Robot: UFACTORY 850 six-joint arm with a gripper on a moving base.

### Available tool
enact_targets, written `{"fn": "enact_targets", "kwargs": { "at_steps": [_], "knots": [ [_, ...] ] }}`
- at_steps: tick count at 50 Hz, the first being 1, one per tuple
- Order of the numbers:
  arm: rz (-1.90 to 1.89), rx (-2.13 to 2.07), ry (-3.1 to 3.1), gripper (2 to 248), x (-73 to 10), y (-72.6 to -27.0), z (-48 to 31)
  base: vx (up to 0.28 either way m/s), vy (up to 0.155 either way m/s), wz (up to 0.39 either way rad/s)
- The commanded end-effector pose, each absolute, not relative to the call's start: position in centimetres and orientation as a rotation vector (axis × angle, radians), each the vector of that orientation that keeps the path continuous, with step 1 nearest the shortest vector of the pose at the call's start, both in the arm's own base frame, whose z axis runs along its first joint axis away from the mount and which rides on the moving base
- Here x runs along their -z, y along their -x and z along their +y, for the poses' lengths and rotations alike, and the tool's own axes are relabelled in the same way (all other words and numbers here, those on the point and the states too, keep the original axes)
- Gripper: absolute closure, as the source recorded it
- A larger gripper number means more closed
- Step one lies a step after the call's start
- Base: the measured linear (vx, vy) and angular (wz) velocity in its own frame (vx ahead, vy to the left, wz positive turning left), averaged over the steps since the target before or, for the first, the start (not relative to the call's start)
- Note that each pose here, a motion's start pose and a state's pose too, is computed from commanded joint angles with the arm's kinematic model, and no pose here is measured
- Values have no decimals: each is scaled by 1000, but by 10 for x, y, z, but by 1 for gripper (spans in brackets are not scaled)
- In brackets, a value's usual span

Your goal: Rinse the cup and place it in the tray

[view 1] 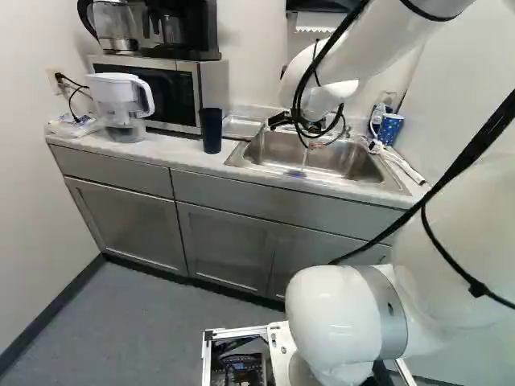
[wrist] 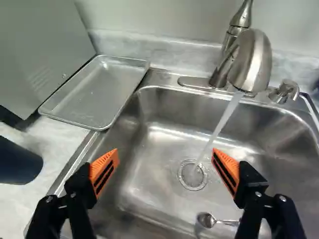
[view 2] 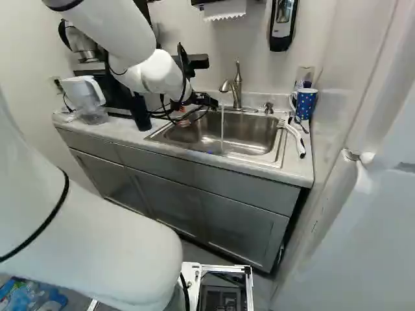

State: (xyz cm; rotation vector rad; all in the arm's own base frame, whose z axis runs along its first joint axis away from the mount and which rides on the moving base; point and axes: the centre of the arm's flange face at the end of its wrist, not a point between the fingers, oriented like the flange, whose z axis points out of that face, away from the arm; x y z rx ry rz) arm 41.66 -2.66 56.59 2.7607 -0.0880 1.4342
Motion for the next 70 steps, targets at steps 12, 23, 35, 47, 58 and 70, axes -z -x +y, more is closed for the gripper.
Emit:
{"fn": "enact_targets", "kwargs": {
  "at_steps": [12,23,35,47,58,70],
  "knots": [
    [-30,-1448,-2777,3,-565,-409,-9,0,0,0],
    [26,-1459,-2791,3,-565,-403,7,0,0,0],
    [87,-1469,-2808,3,-565,-401,25,0,0,0],
    [149,-1476,-2824,3,-565,-402,43,0,0,0],
    [206,-1482,-2839,3,-565,-403,59,0,0,0],
    [268,-1486,-2853,3,-566,-404,77,0,0,0]
  ]
}}
